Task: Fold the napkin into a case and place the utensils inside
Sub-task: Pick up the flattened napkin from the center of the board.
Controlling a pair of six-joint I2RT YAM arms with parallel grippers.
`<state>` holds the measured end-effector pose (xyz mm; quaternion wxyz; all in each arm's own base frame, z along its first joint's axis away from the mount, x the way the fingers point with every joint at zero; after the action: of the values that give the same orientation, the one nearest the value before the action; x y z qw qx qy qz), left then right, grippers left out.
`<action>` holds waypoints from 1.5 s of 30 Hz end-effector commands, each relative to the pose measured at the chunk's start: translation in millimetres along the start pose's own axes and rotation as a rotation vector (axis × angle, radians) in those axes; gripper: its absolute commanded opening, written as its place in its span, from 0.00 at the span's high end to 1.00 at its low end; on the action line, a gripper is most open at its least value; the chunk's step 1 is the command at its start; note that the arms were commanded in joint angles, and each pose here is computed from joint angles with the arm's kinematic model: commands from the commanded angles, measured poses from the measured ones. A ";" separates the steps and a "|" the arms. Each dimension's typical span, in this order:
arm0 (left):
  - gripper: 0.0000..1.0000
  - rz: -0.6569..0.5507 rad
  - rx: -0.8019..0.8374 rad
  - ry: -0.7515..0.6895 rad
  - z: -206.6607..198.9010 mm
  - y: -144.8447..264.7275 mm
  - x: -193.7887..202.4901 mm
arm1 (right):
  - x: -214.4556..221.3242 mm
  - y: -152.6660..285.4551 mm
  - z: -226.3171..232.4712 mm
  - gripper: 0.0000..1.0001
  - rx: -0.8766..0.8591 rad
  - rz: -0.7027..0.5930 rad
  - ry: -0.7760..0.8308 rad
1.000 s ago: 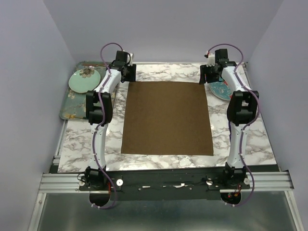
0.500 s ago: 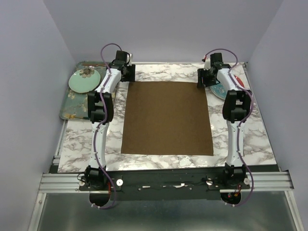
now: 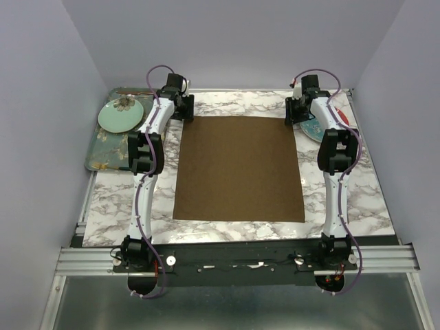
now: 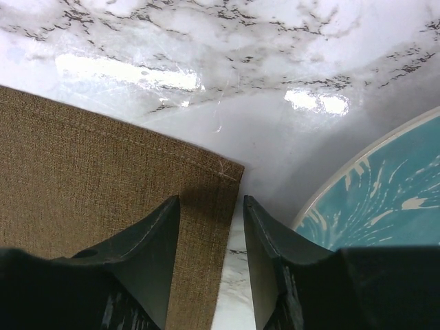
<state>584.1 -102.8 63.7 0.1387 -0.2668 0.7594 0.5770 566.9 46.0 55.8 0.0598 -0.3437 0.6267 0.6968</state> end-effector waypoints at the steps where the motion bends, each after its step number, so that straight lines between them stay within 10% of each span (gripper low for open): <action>1: 0.40 0.083 0.044 0.007 0.8 -8.1 15.5 | 8.5 -10.9 4.2 0.51 -0.046 0.028 0.021; 12: 0.58 0.074 0.074 -0.008 -4.1 -6.3 11.7 | 7.3 -11.6 7.9 0.64 -0.089 0.015 0.056; 18: 0.68 0.026 0.098 -0.027 -8.6 1.5 3.5 | 2.5 -7.7 11.5 0.99 -0.105 -0.014 0.067; 27: 0.89 -0.088 0.147 -0.088 -18.0 31.5 -2.8 | -29.5 38.2 17.0 1.00 -0.114 -0.145 0.130; 45: 1.00 -0.163 0.271 -0.387 -28.4 128.1 24.4 | 4.4 125.8 48.4 0.99 -0.201 -0.086 0.267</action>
<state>525.5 -105.4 123.5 0.2822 -0.2394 0.7657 0.5260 517.6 64.0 146.0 0.0182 -0.4618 0.5487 0.6967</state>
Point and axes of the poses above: each gripper's point midway between its finger pads, its own y axis back along the fingers, its own z axis along the line the jaws close on, x = y × z, the point moved 3 cm from there along y, back along the fingers, and after that the axes turned 14 degrees about y, right-handed, at the moved point
